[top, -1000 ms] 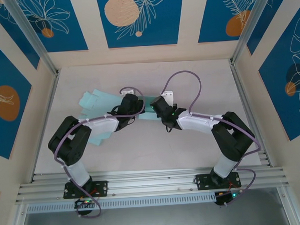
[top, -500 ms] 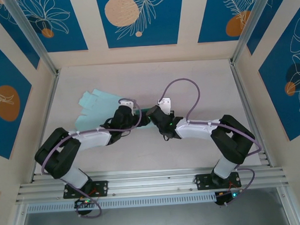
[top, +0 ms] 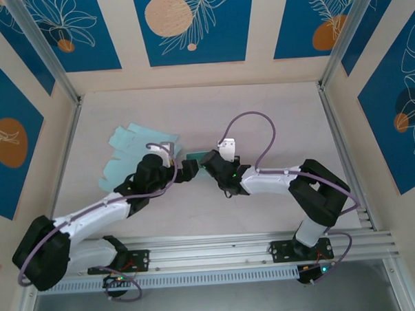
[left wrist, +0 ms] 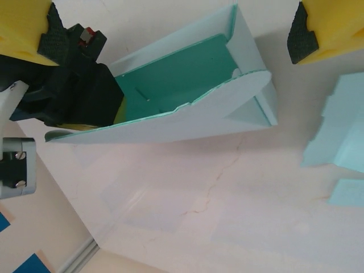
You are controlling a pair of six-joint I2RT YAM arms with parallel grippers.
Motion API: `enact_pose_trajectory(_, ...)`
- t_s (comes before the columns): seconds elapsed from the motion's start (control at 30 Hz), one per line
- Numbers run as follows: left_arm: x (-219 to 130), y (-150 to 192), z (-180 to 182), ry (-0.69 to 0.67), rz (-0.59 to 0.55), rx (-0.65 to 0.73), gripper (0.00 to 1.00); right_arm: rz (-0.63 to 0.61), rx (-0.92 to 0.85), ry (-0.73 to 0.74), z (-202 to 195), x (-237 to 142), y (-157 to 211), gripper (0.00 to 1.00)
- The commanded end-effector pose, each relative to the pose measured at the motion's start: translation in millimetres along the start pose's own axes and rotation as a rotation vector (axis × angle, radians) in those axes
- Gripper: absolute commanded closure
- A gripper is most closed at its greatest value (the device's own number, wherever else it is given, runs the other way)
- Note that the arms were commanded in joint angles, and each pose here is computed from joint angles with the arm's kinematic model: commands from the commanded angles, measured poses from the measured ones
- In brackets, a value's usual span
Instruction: Fold the paper box
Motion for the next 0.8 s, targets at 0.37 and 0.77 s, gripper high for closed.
enact_pose_trajectory(0.37, 41, -75, -29, 0.127, 0.078, 0.205, 0.4, 0.114, -0.176, 0.104, -25, -1, 43, 0.91)
enact_pose_trajectory(0.77, 103, -27, -28, 0.221, 0.236, 0.003, 0.67, 0.14, -0.247, 0.084, -22, -14, 51, 0.77)
Point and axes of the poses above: each hand's point on the last joint's axis, 136 mm out from that joint toward the fingers, its own x axis out along the fingers, its own z axis along the line the jaws close on, y = z × x, the point moved 7 cm from there along -x, back along the fingers, and after that the axes turned 15 degrees about x, right-handed, at the moved point
